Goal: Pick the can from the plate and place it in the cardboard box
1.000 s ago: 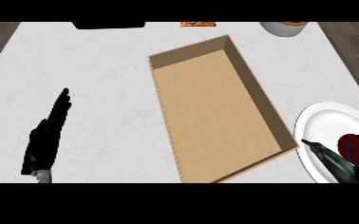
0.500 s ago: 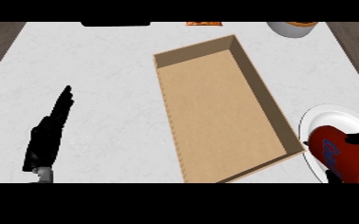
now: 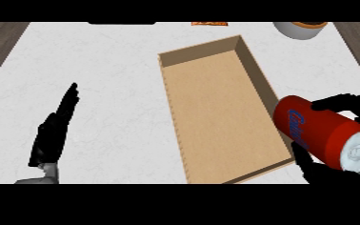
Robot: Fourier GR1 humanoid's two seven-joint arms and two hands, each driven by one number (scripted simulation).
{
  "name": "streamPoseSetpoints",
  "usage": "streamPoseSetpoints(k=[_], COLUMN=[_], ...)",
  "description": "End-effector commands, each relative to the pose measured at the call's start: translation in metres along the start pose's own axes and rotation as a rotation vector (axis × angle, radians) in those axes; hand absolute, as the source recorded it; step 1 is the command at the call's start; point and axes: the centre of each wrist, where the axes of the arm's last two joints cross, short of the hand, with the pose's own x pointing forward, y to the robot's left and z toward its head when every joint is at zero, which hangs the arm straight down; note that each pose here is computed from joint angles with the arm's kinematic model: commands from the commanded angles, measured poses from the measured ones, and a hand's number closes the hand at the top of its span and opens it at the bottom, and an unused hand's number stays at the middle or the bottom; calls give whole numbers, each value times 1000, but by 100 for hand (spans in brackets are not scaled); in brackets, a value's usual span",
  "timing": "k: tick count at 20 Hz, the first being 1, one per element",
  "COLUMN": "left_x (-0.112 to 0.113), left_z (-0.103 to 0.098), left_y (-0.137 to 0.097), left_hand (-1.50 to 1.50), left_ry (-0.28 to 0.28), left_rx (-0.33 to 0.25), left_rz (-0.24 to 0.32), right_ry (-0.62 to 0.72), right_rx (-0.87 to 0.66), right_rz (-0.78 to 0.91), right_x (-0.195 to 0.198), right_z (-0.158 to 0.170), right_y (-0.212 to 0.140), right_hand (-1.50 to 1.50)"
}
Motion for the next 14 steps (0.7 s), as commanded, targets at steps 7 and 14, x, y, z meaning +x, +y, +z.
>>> streamPoseSetpoints(k=[7, 14], left_x=[9, -4], left_z=[-4, 12], left_y=[-5, 9], left_hand=[0, 0], left_ry=[-9, 0], left_rx=[4, -14], left_rz=[8, -6], right_ry=[22, 80], right_rx=[11, 96], right_rz=[8, 14], right_x=[62, 91], right_z=[-59, -124], right_y=[15, 70], right_hand=[150, 150])
